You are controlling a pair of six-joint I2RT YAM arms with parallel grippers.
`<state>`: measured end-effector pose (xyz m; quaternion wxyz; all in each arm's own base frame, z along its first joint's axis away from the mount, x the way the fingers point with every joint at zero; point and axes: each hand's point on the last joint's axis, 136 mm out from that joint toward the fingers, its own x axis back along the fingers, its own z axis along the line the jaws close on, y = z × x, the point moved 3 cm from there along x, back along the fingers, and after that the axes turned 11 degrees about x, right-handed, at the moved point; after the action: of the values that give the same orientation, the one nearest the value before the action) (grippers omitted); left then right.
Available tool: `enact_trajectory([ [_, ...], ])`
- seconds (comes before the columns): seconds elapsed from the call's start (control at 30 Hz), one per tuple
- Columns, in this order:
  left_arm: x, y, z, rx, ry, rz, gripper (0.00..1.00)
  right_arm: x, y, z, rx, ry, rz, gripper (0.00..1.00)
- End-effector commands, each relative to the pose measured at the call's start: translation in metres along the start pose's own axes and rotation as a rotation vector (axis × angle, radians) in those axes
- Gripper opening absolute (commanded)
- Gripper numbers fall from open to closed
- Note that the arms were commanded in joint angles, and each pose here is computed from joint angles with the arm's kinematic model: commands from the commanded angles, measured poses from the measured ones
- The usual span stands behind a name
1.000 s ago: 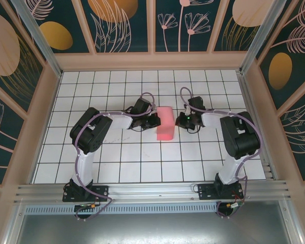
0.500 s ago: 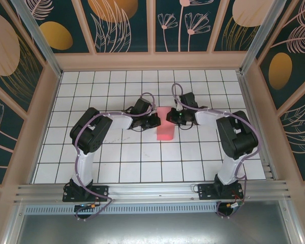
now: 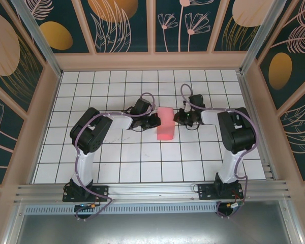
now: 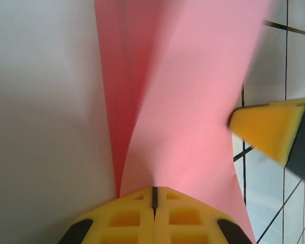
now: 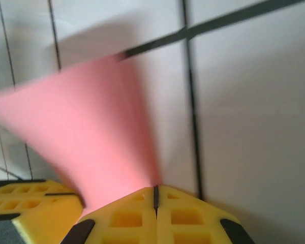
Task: Fold a paper plane with a square sheet of paper (pick it up from the middle)
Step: First fold in half a square sheet of paper at the center of the table.
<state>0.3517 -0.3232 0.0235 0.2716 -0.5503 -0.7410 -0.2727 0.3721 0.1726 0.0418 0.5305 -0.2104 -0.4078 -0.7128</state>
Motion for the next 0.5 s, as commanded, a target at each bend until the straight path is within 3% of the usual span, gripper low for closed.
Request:
enact_trajectory([
  [0.0,-0.021,-0.052,0.149,0.098,0.496,0.075,0.00,0.021,0.022,-0.005,0.008,-0.042,-0.094,0.00],
  [0.1,-0.021,-0.051,0.146,0.102,0.483,0.068,0.00,0.025,0.030,0.021,0.037,0.019,-0.130,0.00],
  [0.27,-0.020,-0.050,0.146,0.110,0.481,0.065,0.00,-0.002,0.017,0.054,0.078,0.088,-0.084,0.00],
  [0.47,-0.020,-0.052,0.148,0.113,0.490,0.067,0.00,-0.029,0.004,0.047,0.047,0.103,-0.026,0.00],
])
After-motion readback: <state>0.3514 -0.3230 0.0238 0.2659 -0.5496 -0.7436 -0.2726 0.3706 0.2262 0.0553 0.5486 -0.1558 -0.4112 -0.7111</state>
